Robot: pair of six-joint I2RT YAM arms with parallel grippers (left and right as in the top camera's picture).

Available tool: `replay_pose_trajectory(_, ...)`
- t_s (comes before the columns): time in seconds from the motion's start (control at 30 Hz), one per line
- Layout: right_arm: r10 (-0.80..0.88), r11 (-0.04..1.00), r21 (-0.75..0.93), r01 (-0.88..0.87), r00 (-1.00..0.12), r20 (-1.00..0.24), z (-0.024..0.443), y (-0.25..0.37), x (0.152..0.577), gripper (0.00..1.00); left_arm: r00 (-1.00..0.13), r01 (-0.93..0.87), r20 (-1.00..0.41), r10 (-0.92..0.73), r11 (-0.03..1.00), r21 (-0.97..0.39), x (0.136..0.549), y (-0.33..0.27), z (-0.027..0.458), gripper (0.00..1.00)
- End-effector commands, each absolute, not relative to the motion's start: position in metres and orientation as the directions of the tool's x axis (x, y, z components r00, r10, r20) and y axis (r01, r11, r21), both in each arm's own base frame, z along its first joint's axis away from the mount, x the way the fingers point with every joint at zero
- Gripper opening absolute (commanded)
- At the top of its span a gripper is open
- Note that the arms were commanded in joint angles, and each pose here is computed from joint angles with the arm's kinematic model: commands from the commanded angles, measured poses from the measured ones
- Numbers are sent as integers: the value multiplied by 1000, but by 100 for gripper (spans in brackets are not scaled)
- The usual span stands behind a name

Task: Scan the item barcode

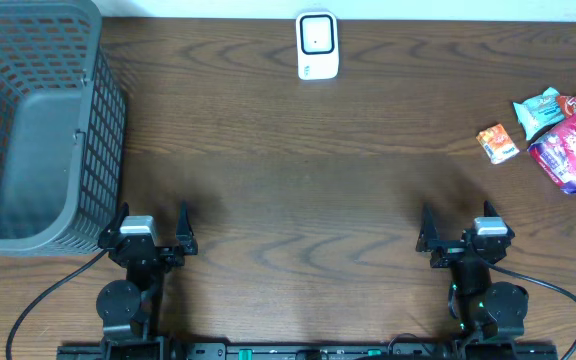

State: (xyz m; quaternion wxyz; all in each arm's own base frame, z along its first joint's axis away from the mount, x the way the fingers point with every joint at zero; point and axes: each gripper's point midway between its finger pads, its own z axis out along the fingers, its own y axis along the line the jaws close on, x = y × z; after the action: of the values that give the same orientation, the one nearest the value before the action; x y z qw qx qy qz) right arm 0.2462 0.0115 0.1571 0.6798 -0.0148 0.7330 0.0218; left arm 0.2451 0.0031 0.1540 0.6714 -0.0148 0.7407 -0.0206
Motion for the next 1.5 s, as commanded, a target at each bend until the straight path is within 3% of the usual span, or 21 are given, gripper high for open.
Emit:
replay_pose_trajectory(0.0, 11, 999, 14, -41, -76, -997, 156, 9, 246, 99, -145, 0, -982, -117, 993, -118, 244, 2, 139, 98)
replay_pose_trajectory(1.47, 11, 999, 14, -41, -76, -997, 156, 9, 246, 99, -141, 62, -990, -30, 997, -39, 244, -7, 140, 98)
